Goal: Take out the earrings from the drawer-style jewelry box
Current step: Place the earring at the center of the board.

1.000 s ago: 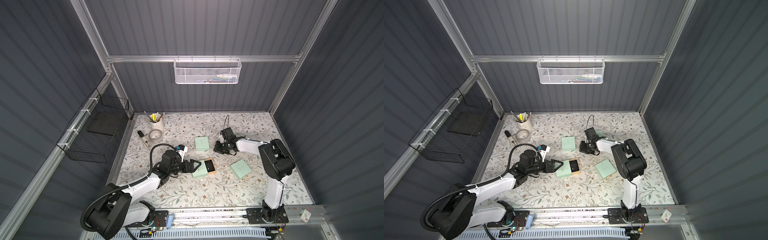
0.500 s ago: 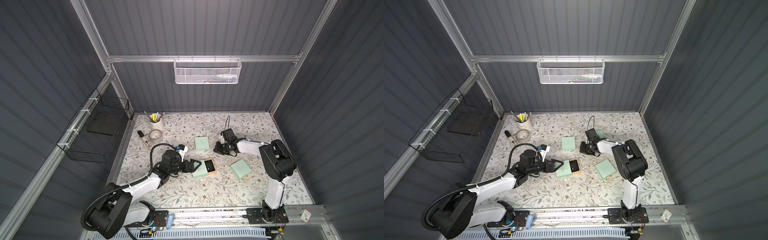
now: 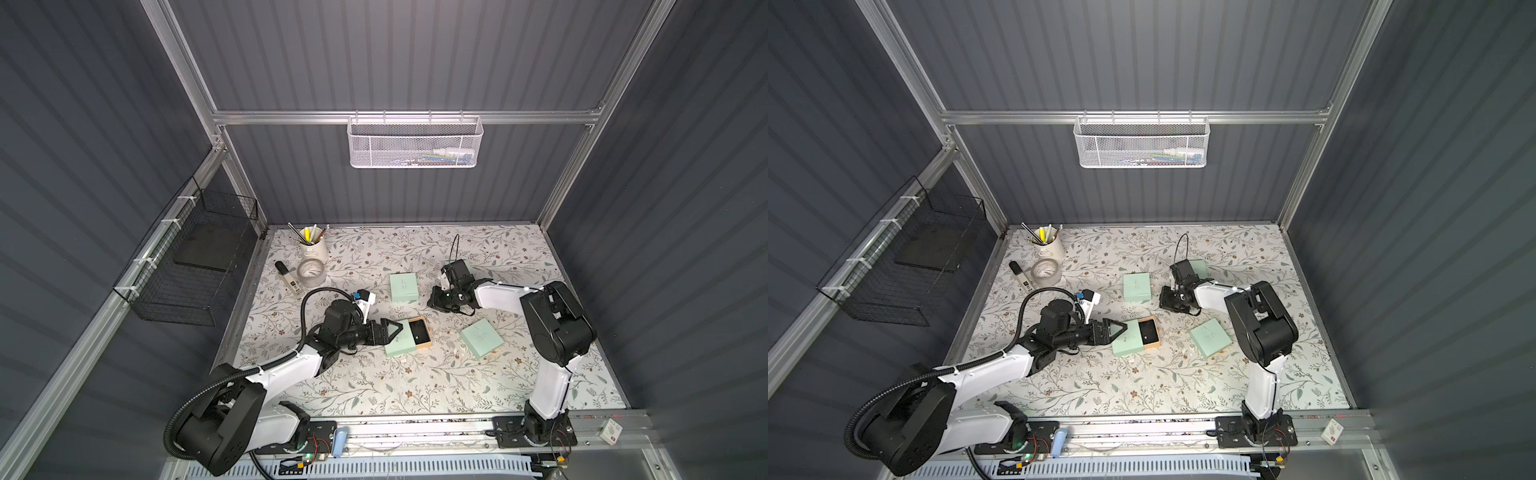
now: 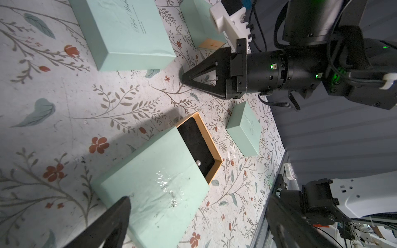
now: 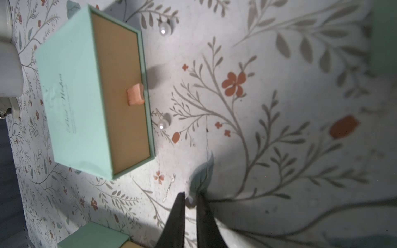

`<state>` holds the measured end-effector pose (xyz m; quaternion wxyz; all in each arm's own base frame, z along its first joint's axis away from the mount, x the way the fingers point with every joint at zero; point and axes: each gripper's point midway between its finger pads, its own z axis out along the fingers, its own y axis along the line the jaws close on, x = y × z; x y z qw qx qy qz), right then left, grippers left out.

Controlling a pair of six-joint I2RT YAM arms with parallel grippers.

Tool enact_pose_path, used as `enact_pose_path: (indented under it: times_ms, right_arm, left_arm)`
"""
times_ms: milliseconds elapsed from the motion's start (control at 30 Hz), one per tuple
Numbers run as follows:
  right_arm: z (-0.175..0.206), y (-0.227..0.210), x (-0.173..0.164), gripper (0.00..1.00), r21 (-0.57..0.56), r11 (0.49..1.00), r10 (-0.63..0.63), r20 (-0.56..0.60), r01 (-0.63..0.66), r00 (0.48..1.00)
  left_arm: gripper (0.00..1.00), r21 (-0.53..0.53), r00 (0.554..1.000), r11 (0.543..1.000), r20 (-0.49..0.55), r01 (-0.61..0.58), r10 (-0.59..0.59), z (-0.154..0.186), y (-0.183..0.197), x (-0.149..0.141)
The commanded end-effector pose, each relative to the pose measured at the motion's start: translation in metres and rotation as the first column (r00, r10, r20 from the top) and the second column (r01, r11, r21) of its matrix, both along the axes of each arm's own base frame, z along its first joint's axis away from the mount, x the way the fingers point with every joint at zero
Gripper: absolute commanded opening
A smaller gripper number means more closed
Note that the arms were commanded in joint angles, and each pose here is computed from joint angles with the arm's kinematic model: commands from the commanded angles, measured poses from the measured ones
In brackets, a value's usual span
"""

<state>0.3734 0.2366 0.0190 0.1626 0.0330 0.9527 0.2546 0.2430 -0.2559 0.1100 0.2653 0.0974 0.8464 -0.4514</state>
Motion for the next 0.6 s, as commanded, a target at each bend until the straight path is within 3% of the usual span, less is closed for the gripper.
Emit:
enact_pose_path:
  times_ms: [0,567]
  right_arm:
    - [-0.015,-0.0099,-0.0197,0.15,-0.052,0.999,-0.011,-0.067,0.007,0.998]
    - [-0.0167,-0.0087,-0.0176,0.23,-0.05,0.999,-0.012,-0.067,0.009,0.998]
  left_arm:
    - [1.0,-0.029,1.0,0.999,0.022,0.014,-0.013,0.0128,-0.0074,0.0047]
    - [1.0,-0.034,1.0,0.999,0.027,0.009,-0.008,0.0165,-0.0058,0.0031]
